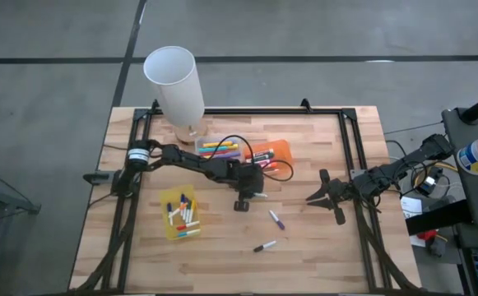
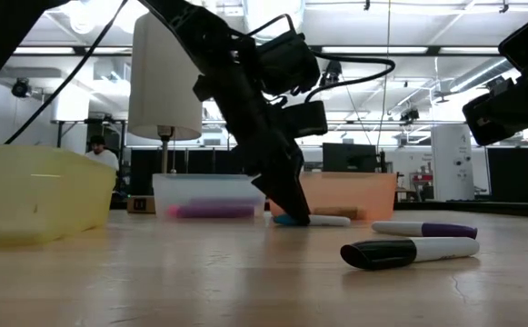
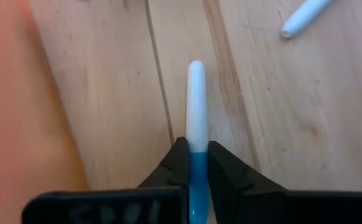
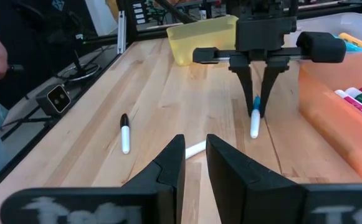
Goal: Pick & Place Markers
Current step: Put the light blue pen into the yellow bin, then put the purple pen into the yellow bin
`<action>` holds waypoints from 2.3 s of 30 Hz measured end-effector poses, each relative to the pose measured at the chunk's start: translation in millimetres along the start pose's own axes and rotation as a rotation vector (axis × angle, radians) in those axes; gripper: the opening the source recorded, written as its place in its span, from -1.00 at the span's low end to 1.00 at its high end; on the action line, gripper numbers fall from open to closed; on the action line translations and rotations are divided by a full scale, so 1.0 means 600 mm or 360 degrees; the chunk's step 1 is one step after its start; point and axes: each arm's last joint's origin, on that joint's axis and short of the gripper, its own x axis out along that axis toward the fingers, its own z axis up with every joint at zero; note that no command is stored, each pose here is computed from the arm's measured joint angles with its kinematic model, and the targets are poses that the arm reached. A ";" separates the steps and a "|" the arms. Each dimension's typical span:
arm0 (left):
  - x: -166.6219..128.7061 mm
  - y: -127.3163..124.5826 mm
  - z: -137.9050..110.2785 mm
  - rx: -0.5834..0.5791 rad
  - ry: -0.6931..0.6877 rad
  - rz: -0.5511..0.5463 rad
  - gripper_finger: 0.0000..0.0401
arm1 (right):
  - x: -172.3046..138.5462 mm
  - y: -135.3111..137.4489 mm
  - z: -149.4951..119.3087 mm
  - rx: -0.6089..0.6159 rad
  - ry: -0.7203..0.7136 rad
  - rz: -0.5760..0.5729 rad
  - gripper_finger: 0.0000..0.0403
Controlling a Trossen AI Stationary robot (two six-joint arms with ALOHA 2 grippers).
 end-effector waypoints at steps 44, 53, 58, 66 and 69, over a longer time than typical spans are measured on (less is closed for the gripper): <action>-0.298 -0.136 -0.236 -0.1299 0.0578 -0.0103 -0.75 | 0.000 0.000 0.000 0.0000 -0.0001 0.0001 -0.70; -0.302 -0.137 -0.230 -0.1319 0.0556 -0.0137 -0.66 | 0.000 0.000 0.000 0.0000 -0.0001 0.0000 -0.70; -0.302 -0.136 -0.231 -0.1359 0.0565 -0.0128 -0.38 | 0.000 0.000 0.000 -0.0053 0.0000 0.0000 -0.70; -0.314 -0.135 -0.212 -0.1403 0.0505 -0.0164 -0.19 | -0.001 0.004 0.019 0.0407 -0.0193 0.0023 -0.70; -0.324 -0.135 -0.198 -0.1400 0.0453 -0.0186 -0.19 | -0.006 0.005 0.041 0.0965 -0.0443 0.0053 -0.70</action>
